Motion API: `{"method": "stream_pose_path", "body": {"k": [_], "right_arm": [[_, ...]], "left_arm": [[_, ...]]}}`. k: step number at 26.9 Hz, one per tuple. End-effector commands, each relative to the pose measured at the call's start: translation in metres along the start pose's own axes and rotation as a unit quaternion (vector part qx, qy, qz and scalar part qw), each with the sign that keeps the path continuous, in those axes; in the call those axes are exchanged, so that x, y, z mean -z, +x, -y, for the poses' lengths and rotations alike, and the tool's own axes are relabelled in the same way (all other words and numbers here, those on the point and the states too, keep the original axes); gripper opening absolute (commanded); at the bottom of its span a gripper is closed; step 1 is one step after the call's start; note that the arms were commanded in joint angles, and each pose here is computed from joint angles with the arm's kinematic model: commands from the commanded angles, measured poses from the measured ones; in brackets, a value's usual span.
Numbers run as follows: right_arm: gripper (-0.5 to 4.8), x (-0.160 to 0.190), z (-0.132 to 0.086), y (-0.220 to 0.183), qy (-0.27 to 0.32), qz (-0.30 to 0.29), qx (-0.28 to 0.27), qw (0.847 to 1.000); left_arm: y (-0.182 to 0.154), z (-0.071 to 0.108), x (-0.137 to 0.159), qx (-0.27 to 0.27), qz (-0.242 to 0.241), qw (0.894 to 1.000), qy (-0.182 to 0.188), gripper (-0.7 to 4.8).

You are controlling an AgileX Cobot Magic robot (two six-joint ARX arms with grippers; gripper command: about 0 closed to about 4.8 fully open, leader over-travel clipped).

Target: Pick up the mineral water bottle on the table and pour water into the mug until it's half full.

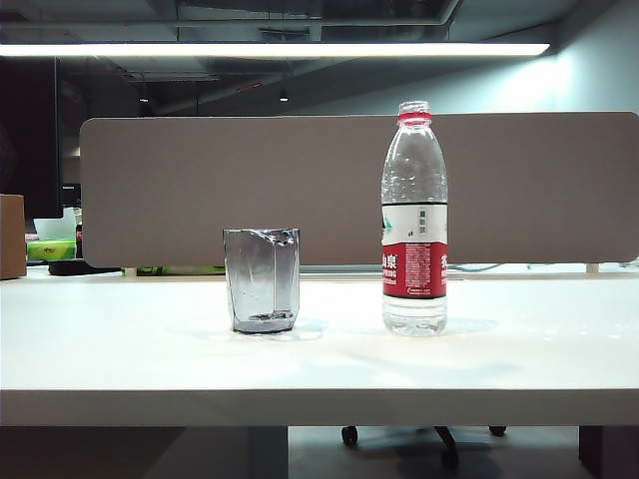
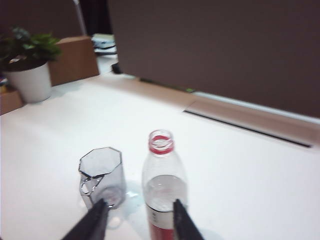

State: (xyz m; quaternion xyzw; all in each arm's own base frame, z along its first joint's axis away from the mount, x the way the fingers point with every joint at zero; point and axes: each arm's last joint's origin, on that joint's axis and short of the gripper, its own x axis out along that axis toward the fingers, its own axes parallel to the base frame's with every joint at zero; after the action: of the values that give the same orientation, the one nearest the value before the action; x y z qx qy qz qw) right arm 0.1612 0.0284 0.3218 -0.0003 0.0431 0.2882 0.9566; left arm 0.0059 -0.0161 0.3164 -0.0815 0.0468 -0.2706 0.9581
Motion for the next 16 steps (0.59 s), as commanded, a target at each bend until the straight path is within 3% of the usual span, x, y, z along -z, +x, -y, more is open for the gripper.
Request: {"method": "stream_pose_path", "body": {"k": [1,5,9,11,13,14,16], "right_arm": [[1.85,0.019,-0.004,0.04,-0.001,-0.011,-0.02,1.0],[2.15,0.055,-0.008,0.075,0.003,-0.045,0.01,0.999],[2.18,0.097,-0.008,0.085,0.029,-0.067,0.013,0.997],[2.78,0.121,-0.008,0.081,0.045,-0.066,0.031,0.996],[3.87,0.133,-0.01,0.076,0.05,-0.055,0.035,0.997],[4.17,0.138,-0.011,0.074,0.048,-0.05,0.033,0.997],[4.2,0.144,-0.013,0.073,0.045,-0.042,0.044,0.997]], "left_arm": [[-0.001,0.001,-0.002,-0.001,0.007,1.0,0.008,-0.05],[-0.001,0.001,-0.002,-0.001,0.007,1.0,0.008,-0.05],[-0.002,0.001,-0.002,-0.004,0.01,1.0,0.009,-0.05],[-0.002,0.001,-0.002,-0.007,0.011,1.0,0.01,-0.05],[-0.002,0.001,-0.002,-0.008,0.011,1.0,0.009,-0.05],[-0.002,0.001,-0.002,-0.008,0.011,1.0,0.01,-0.05],[-0.002,0.001,-0.001,-0.007,0.012,1.0,0.01,-0.05]]}}
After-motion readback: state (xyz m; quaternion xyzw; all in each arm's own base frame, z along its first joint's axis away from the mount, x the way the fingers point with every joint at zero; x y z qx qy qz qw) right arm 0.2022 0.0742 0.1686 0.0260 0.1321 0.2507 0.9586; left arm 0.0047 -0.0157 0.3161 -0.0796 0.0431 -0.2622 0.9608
